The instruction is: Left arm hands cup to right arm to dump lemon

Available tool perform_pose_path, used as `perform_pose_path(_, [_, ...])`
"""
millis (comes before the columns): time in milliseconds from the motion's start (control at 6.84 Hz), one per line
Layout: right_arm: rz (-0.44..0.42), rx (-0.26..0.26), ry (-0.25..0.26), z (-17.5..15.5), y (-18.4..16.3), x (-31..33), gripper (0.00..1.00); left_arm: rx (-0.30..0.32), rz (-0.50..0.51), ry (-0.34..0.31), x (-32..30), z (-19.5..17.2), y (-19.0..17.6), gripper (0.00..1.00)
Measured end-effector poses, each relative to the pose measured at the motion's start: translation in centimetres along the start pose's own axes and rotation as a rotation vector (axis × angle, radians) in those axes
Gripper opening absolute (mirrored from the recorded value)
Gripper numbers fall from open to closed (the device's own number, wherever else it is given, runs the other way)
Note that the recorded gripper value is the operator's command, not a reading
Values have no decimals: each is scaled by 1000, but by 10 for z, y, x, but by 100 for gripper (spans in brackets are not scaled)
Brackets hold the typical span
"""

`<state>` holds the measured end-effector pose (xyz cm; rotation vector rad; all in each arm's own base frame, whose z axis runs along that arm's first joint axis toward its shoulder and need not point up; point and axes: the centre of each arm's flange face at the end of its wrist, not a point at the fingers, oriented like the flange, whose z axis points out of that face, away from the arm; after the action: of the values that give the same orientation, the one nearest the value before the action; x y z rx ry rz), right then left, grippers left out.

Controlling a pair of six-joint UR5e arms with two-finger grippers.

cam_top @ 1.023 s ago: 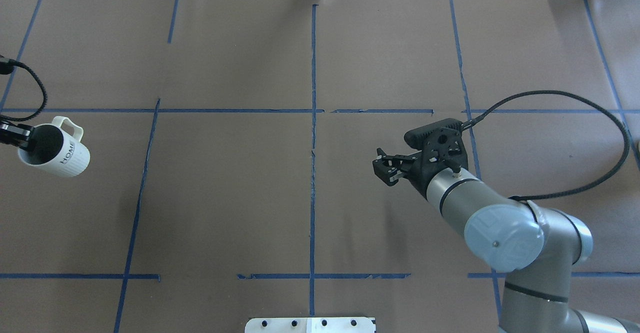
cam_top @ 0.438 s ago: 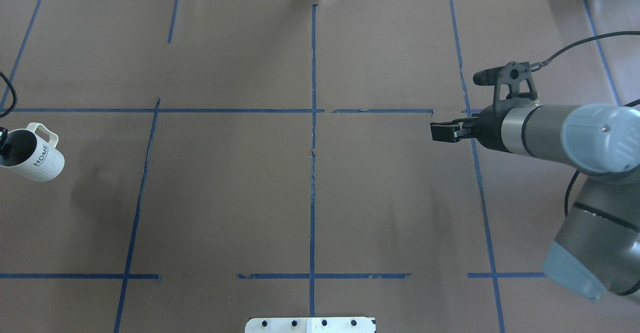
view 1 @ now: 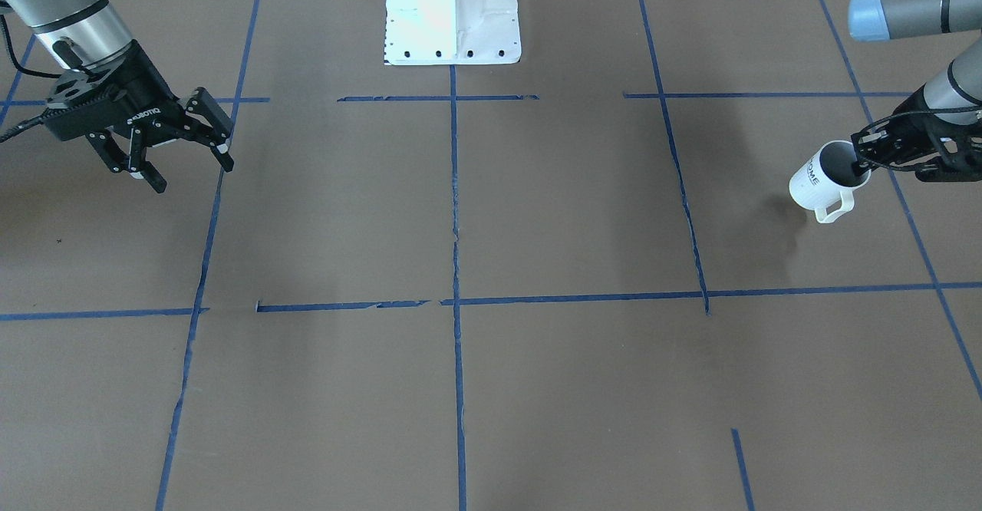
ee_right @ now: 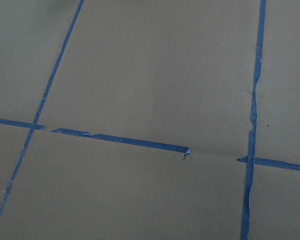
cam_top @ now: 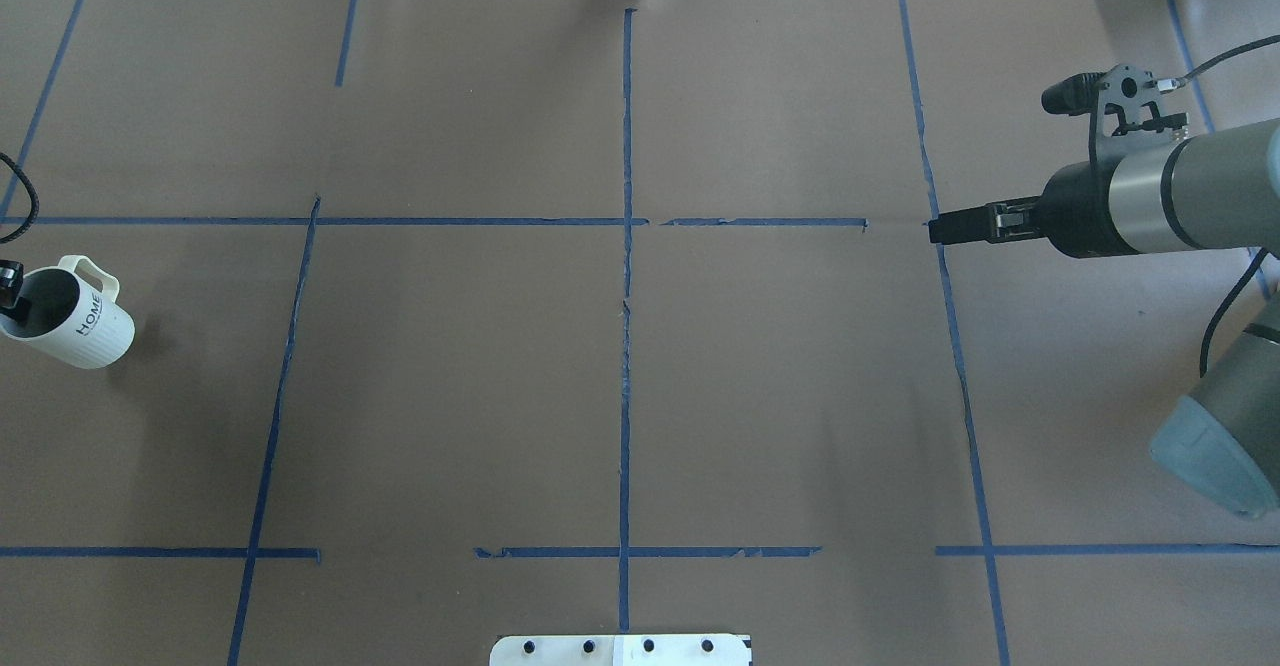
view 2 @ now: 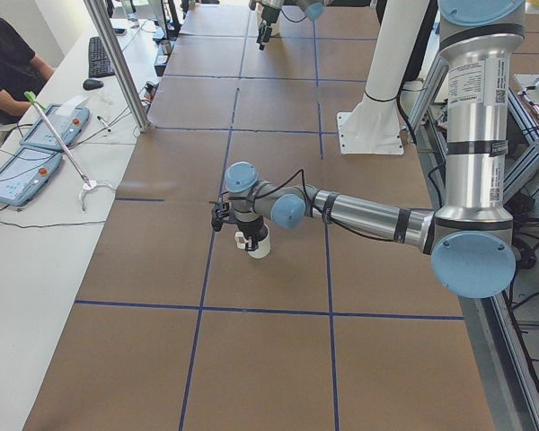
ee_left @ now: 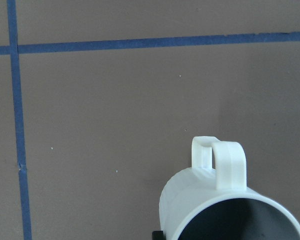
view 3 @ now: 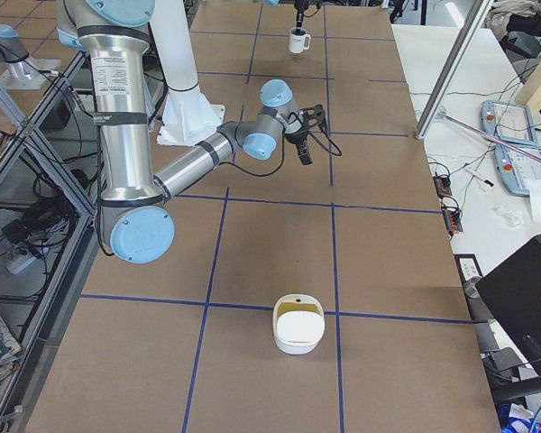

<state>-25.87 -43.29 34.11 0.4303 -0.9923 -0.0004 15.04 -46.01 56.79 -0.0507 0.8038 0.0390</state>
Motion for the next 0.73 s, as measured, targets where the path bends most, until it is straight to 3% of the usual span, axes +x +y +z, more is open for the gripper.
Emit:
perform_pose_path(438, [7, -1, -17, -9, -5, 2, 100, 5, 31, 60, -1, 7, -1, 8])
perform_pose_path(584, [8, 0, -18, -10, -5, 3, 100, 11, 41, 64, -3, 11, -2, 25])
perform_pose_path(731, [8, 0, -17, -10, -5, 3, 100, 12, 45, 64, -5, 15, -2, 54])
